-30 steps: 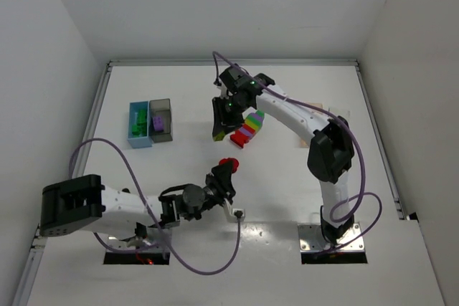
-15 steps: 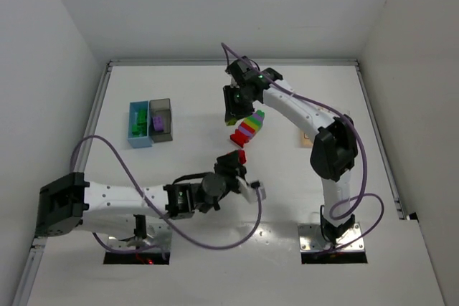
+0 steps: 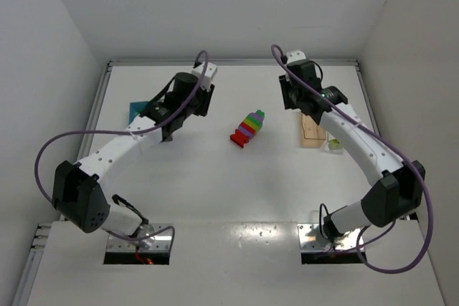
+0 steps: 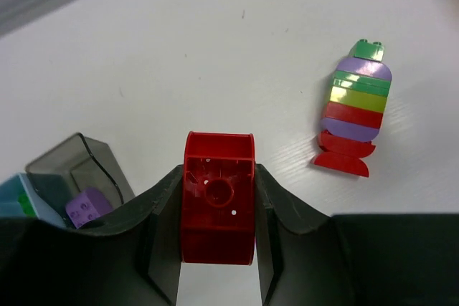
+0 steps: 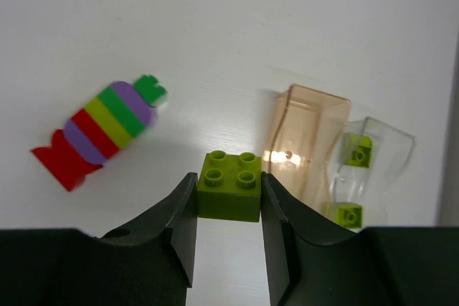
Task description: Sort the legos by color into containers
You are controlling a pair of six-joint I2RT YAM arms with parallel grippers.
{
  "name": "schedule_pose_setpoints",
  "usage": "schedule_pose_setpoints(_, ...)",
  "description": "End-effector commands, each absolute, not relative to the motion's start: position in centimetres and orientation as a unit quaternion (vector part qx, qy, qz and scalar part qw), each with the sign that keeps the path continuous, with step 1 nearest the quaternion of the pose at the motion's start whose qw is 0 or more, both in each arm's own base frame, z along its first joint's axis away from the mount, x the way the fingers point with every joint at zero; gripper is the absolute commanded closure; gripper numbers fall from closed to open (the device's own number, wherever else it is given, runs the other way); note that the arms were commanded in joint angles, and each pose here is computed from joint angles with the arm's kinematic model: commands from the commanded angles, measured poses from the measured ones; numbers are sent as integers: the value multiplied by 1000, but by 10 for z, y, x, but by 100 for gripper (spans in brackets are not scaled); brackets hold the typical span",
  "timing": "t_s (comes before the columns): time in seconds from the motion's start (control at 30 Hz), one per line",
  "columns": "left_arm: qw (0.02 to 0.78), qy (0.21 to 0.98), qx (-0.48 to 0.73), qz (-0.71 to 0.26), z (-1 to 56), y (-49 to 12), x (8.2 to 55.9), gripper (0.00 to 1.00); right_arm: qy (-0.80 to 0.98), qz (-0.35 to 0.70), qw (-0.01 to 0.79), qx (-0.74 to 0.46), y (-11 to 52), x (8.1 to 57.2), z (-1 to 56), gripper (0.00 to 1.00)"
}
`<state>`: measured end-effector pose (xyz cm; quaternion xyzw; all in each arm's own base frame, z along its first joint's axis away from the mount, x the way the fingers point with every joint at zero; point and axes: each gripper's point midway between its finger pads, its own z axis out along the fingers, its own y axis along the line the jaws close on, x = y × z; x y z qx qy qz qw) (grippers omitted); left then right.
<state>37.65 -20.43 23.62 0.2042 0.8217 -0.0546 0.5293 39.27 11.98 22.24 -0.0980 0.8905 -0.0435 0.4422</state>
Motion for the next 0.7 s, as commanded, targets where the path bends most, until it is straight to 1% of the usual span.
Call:
schedule_pose_setpoints(0.0, 490, 842, 170, -145, 241, -209, 373, 92, 882, -102, 449, -105, 79, 393, 221, 100)
schedule_pose_setpoints(0.2, 499, 835, 175, -152, 252, -199, 384, 92, 892, -112, 428, -89, 27, 391, 207, 100)
schedule_pose_setpoints(0.3, 506, 828, 186, -156, 261, -194, 391, 90, 896, -89, 427, -86, 11, 395, 198, 100)
schedule_pose_setpoints(0.4, 499, 830, 186, -166, 259, -191, 394, 90, 914, -71, 392, -81, -7, 398, 171, 100)
schedule_pose_setpoints(0.43, 494, 833, 182, -168, 255, -192, 395, 90, 918, -48, 384, -87, -3, 399, 166, 100)
schedule_pose_setpoints(0.53, 486, 837, 182, -177, 250, -195, 395, 90, 929, -25, 356, -92, -7, 402, 144, 100)
schedule_pose_setpoints(0.67, 471, 839, 189, -197, 243, -204, 395, 89, 939, -32, 336, -73, -28, 407, 119, 100)
